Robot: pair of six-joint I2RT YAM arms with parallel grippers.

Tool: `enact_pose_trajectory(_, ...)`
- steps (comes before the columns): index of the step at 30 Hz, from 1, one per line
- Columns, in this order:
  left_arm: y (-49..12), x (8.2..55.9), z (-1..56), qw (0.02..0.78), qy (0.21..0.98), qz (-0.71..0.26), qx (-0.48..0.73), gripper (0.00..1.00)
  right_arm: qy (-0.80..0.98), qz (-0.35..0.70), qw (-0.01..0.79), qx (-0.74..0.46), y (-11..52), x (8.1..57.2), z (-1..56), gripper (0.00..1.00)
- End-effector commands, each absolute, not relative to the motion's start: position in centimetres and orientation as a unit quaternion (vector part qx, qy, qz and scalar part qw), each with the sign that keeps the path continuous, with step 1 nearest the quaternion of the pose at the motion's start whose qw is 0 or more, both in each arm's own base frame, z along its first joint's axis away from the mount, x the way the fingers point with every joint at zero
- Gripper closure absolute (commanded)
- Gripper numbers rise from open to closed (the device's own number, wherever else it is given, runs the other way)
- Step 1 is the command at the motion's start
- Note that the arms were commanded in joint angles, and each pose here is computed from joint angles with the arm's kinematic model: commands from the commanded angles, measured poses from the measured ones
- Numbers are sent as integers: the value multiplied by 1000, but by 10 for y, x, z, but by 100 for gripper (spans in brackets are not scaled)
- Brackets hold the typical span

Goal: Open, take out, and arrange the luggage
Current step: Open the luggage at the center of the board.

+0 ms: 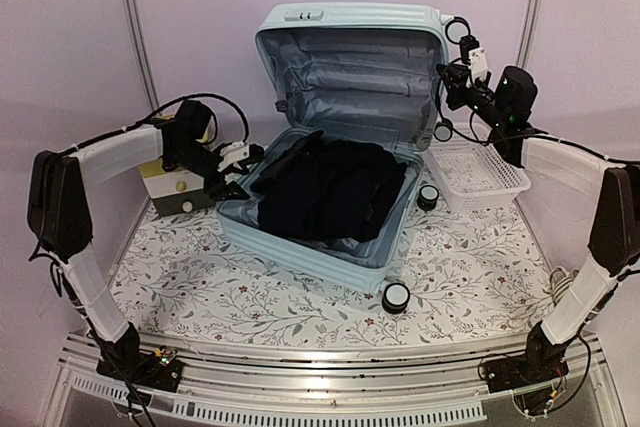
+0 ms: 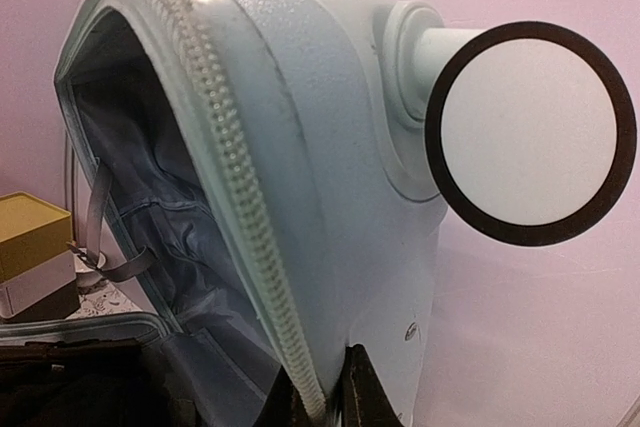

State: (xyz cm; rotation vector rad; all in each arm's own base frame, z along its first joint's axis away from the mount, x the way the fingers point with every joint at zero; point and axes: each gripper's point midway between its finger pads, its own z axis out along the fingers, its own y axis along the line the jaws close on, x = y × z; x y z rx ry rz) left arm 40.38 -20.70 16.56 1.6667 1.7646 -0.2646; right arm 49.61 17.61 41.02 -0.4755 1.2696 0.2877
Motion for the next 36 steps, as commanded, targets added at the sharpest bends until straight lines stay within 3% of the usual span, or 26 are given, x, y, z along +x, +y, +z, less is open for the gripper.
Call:
enact_pose_trajectory(1,-206,367,154,273,675,-159,667,29,605,233,705,-288,225,481,376,99)
enact_pose_trajectory(7,-213,334,158,257,658,-193,681,25,604,234,704,-290,226,481,376,99)
enact_pose_trajectory(15,-217,325,120,198,675,-176,688,32,606,240,701,-290,227,482,372,99)
enact_pose_trajectory(30,-256,291,100,191,662,-182,701,81,598,261,702,-287,238,505,381,99)
enact_pose_trajectory(32,-270,293,104,220,674,-169,685,84,594,264,705,-282,241,515,386,98)
enact_pose_trajectory(34,-282,301,110,254,704,-147,647,97,593,267,709,-274,243,528,389,99)
enact_pose_trajectory(36,-291,304,113,262,739,-142,605,100,589,271,712,-270,247,541,391,98)
